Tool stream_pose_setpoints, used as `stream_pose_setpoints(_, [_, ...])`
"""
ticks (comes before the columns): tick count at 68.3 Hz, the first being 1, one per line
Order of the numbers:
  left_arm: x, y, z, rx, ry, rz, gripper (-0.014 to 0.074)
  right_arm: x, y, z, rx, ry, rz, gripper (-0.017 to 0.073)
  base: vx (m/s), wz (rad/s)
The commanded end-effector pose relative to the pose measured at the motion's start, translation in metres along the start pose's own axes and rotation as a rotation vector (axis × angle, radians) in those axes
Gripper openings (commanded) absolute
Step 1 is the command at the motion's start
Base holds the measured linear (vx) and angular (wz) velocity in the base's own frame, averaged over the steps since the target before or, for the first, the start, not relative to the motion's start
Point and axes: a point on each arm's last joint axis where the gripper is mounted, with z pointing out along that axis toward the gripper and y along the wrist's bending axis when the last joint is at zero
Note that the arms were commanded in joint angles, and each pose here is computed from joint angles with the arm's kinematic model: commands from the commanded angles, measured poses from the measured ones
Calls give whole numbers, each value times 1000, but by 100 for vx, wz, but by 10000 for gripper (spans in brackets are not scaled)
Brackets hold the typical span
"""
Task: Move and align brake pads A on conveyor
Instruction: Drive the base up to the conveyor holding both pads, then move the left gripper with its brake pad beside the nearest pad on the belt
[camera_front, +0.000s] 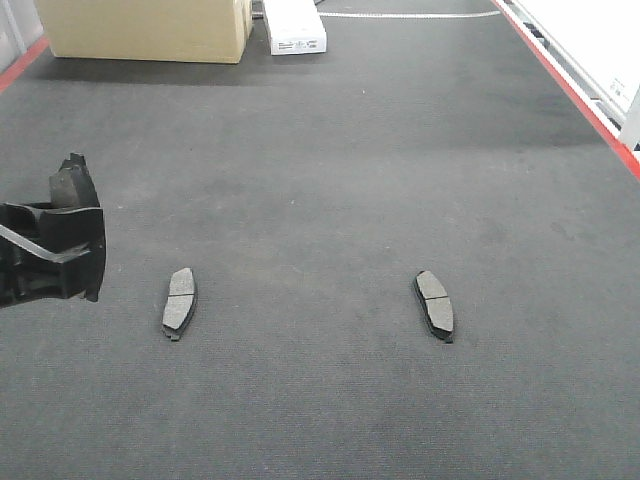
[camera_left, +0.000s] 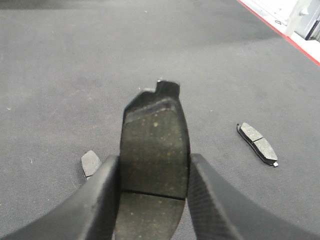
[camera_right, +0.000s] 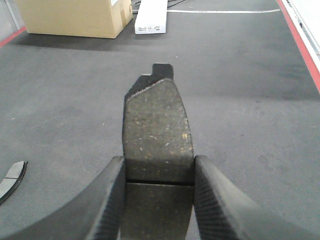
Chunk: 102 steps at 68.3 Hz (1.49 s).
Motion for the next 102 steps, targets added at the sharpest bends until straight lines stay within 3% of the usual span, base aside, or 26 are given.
stream_pose_setpoints(1, [-16,-5,-9,51,-110,2,118,-16,0,-7,-5,-120,-11,95,0,0])
stream_pose_setpoints(37, [-18,-7,-9,64,-134,6,118,-16,0,-7,-5,-120,-11,95,0,0])
stream_pose_setpoints(50, [-19,-15,2,133,-123,-70,129,-16,0,-7,-5,-120,-11,95,0,0])
stream_pose_setpoints(63, [-10,-25,53,143,-39,-87,150,-16,0,-7,-5,-120,-11,95,0,0])
stream_pose_setpoints(85, [1,-44,170,62,192,-81,246,-16,0,-7,-5,-120,-11,95,0,0])
stream_pose_setpoints(102, [28,-47,233,2,315,-145,253,-16,0,-7,-5,-120,-11,95,0,0])
